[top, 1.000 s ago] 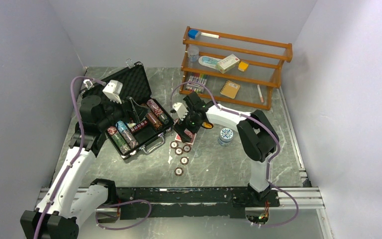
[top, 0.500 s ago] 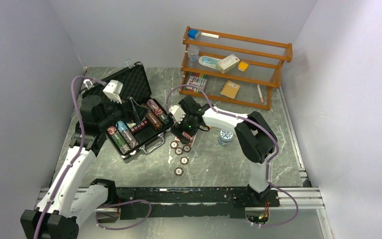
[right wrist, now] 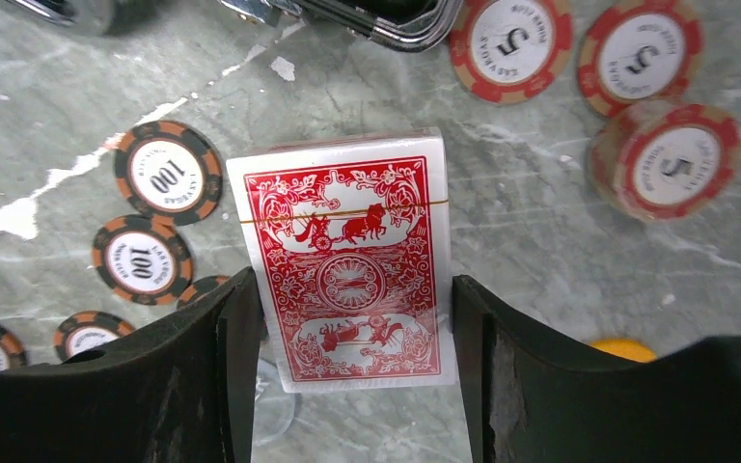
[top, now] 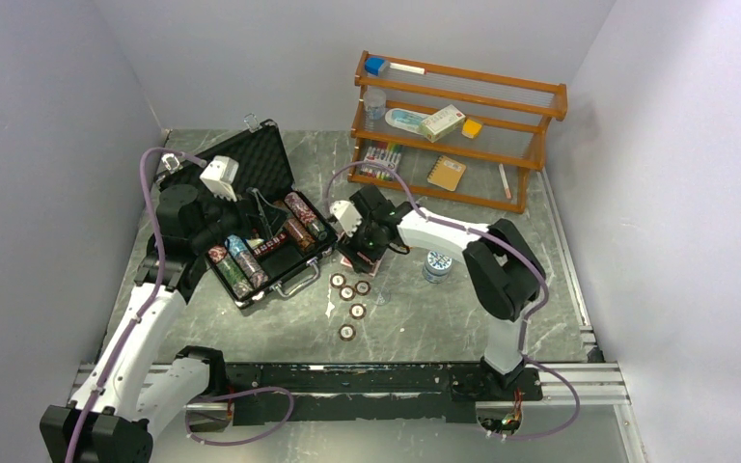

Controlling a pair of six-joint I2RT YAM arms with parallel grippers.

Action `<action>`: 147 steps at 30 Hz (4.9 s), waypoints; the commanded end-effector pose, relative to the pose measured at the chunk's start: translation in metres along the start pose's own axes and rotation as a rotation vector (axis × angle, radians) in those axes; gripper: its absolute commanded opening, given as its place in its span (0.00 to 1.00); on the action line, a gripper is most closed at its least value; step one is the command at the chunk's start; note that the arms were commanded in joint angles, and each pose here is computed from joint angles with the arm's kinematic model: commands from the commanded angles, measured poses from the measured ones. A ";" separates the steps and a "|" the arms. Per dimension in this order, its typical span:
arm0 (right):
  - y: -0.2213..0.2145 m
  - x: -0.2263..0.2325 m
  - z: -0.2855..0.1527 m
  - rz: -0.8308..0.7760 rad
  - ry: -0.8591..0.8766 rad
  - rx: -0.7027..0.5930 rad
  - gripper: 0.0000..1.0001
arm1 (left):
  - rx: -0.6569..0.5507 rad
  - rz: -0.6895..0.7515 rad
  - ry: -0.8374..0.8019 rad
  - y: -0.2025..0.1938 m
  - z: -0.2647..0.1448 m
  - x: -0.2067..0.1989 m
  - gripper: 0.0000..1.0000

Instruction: Pack up texas hold em set

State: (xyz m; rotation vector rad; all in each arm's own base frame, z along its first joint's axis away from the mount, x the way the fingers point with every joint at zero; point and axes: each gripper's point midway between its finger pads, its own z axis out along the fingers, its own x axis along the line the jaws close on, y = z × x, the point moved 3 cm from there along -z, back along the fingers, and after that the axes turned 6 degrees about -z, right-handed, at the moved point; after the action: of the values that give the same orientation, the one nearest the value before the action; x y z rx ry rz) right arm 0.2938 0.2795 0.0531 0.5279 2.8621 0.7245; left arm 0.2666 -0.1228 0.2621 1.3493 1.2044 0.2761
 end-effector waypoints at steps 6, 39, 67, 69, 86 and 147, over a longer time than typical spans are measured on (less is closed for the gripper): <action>0.061 -0.013 -0.077 0.096 -0.153 -0.302 0.54 | -0.003 -0.052 0.153 0.002 0.005 0.023 0.99; 0.090 0.064 -0.112 -0.143 0.130 -0.530 0.56 | 0.529 -0.648 -0.264 -0.107 0.053 -0.043 0.25; 0.083 0.050 -0.167 0.270 -0.108 -0.820 0.89 | -0.054 -0.785 0.653 -0.066 0.021 0.065 0.07; 0.079 0.055 -0.166 0.289 -0.077 -0.836 0.89 | -0.046 -0.782 0.703 -0.071 0.022 0.073 0.07; 0.067 0.061 -0.151 0.270 -0.048 -0.778 0.88 | -0.002 -0.771 0.744 -0.088 0.041 0.091 0.07; 0.077 0.067 -0.156 0.275 0.006 -0.803 0.86 | 0.121 -0.614 0.812 -0.104 0.036 0.106 0.74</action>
State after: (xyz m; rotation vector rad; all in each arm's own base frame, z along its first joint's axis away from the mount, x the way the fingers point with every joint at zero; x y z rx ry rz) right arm 0.2204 0.2961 0.2053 0.8055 2.2671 1.7127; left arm 0.2906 -0.1053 0.0999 0.9141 2.2687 0.2191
